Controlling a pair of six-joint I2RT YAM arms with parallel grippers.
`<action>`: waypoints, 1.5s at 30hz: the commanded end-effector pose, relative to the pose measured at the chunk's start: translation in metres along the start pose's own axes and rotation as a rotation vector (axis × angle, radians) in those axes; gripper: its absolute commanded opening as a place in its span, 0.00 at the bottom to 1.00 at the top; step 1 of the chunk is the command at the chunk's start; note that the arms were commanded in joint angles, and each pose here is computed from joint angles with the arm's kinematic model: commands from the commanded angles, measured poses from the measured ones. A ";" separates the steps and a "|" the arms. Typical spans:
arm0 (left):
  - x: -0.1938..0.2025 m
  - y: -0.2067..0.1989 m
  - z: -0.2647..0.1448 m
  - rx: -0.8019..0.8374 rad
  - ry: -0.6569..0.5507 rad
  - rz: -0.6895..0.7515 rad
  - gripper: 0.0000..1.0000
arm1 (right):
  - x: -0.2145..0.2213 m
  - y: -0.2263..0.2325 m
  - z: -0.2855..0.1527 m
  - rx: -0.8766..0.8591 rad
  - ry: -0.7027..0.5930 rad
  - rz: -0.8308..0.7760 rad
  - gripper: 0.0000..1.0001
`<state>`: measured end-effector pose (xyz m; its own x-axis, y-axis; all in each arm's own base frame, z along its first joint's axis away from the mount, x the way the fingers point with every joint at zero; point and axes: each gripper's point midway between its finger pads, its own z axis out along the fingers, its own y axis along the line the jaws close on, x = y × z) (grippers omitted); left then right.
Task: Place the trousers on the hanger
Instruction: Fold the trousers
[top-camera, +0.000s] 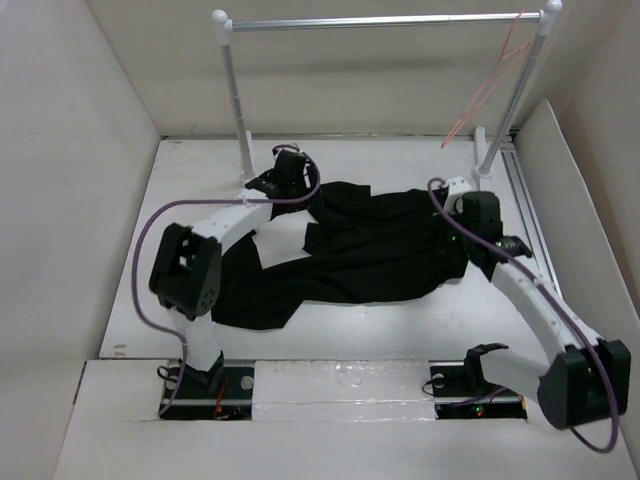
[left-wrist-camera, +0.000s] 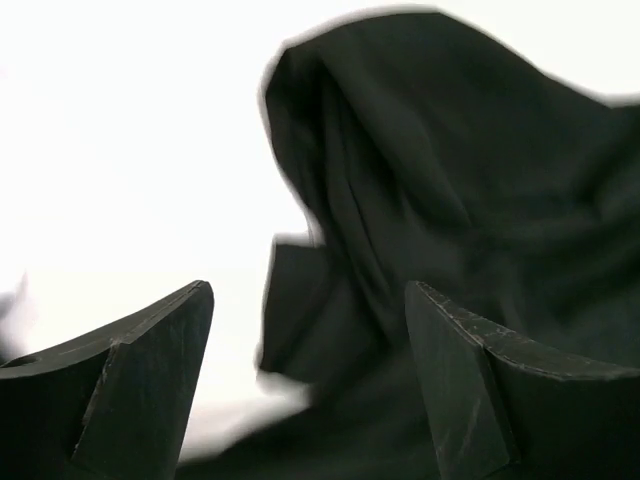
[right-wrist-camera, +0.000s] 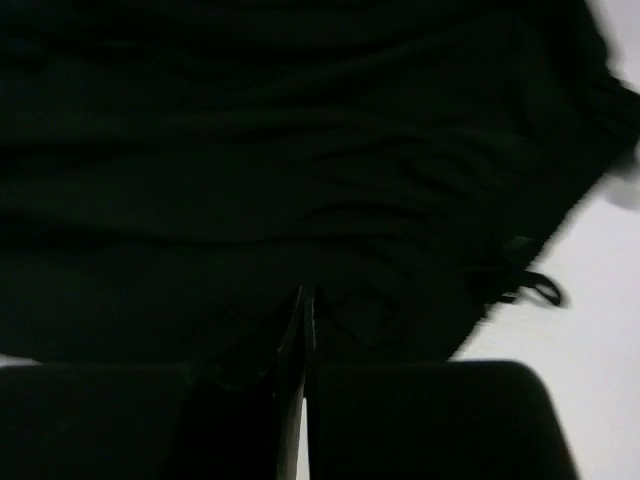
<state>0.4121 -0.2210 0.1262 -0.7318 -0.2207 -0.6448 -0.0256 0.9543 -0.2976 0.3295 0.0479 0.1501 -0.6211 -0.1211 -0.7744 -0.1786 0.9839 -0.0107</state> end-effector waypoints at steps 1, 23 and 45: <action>-0.025 0.007 0.035 0.024 0.006 -0.107 0.73 | 0.029 0.069 -0.026 -0.256 0.016 -0.110 0.04; -0.048 -0.109 0.036 0.331 -0.139 0.191 0.64 | 0.097 0.137 -0.046 -0.343 0.127 -0.147 0.38; -0.019 -0.162 0.122 0.168 -0.085 0.456 0.56 | 0.094 0.132 -0.072 -0.437 0.078 -0.108 0.79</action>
<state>0.5044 -0.4023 0.0794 -0.6123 0.1962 -0.7659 0.4163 0.9036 -0.1013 0.1971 0.1566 0.1214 -0.6335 -0.2528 -0.7313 -0.5365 0.8246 0.1796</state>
